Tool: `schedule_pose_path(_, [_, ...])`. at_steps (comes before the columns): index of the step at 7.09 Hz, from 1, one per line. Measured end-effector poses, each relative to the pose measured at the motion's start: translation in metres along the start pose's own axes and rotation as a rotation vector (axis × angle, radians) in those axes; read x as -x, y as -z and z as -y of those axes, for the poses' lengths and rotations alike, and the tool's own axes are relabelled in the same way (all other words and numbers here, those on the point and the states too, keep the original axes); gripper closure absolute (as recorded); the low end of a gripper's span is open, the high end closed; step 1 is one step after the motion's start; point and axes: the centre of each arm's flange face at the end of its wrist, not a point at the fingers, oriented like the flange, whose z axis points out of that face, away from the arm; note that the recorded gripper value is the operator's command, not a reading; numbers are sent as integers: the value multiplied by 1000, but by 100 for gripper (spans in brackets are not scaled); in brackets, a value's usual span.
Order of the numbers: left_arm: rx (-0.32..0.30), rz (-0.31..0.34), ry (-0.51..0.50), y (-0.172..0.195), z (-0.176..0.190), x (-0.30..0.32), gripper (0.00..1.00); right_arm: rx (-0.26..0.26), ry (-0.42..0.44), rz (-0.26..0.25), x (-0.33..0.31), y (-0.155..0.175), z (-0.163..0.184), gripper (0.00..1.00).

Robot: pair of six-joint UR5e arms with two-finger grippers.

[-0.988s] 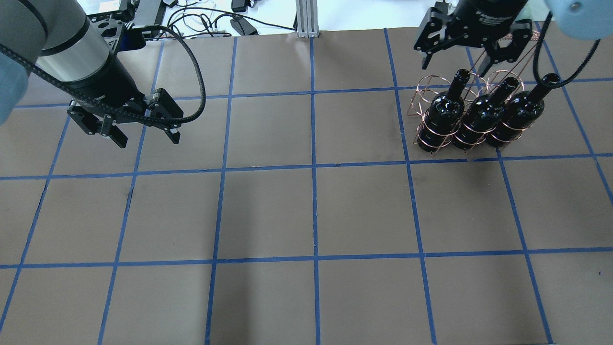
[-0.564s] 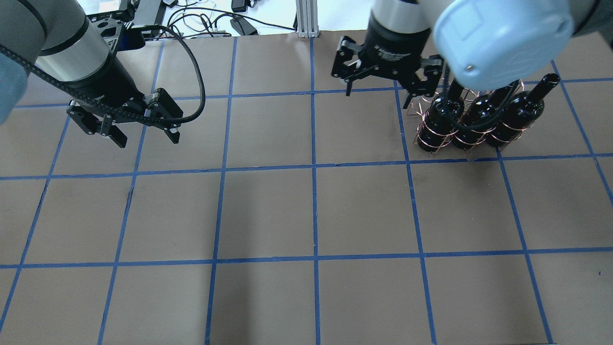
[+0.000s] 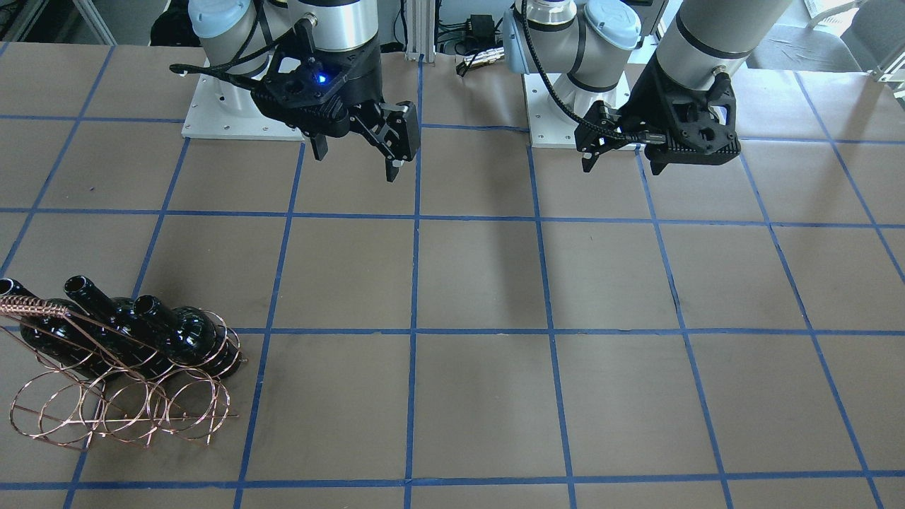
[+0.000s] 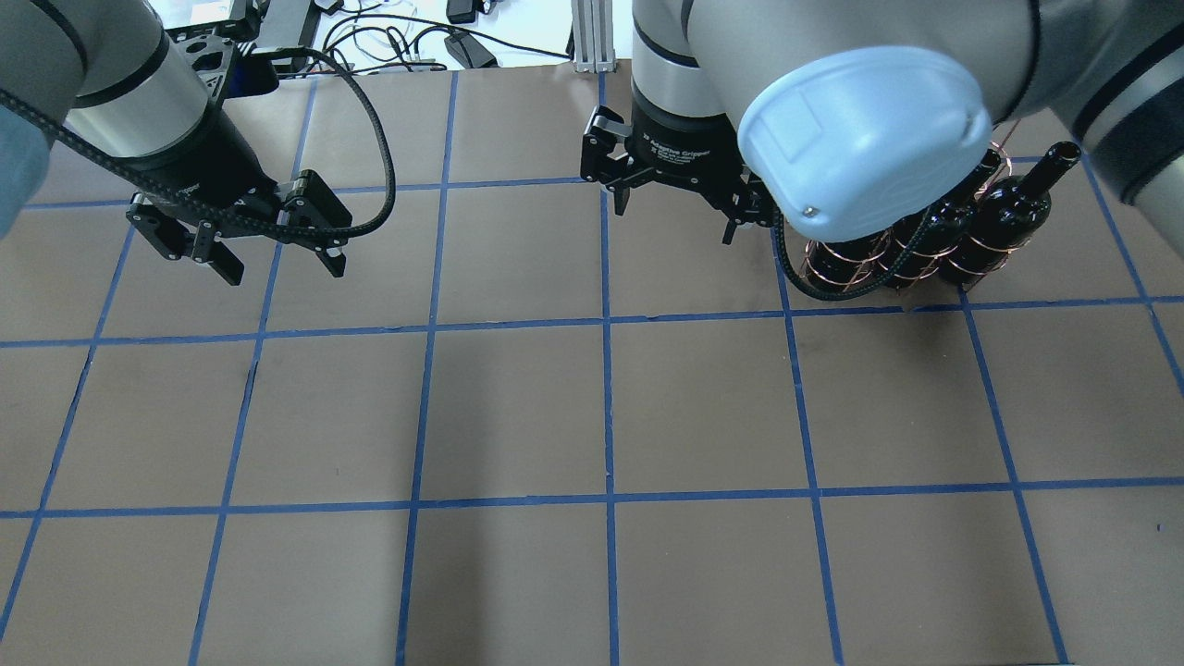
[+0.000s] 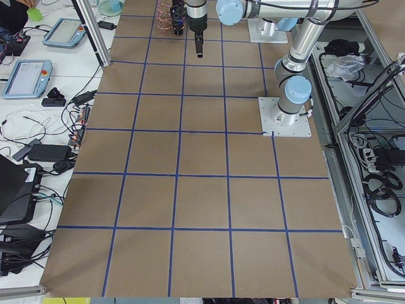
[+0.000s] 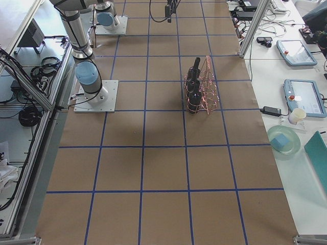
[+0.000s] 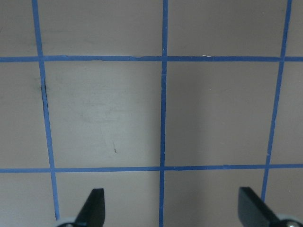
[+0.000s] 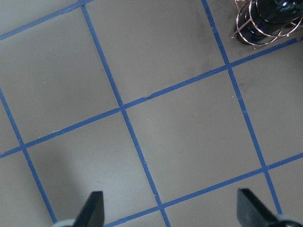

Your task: Place wine into wine basket

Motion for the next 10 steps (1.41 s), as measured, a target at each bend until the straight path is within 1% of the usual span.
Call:
schedule_pose_path(1, [0, 0, 0, 0, 0, 0, 0, -4, 11, 0, 8, 1, -12, 0])
schedule_pose_path(2, [0, 0, 0, 0, 0, 0, 0, -8, 36, 1, 10, 2, -14, 0])
schedule_pose_path(3, [1, 0, 0, 0, 0, 0, 0, -16, 75, 3, 5, 5, -6, 0])
schedule_pose_path(4, [1, 0, 1, 0, 0, 0, 0, -27, 117, 7, -10, 11, 12, 0])
schedule_pose_path(5, [0, 0, 3, 0, 1, 0, 0, -40, 152, 8, -36, 19, 39, 0])
schedule_pose_path(7, [-6, 0, 19, 1, 1, 0, 0, -49, 207, -10, -98, 33, 86, 0])
schedule_pose_path(8, [-9, 1, 30, 1, 1, 0, 0, -44, 220, -20, -120, 35, 99, 0])
schedule_pose_path(10, [-10, 2, 37, 1, 1, 0, 0, -37, 237, -30, -143, 35, 113, 0])
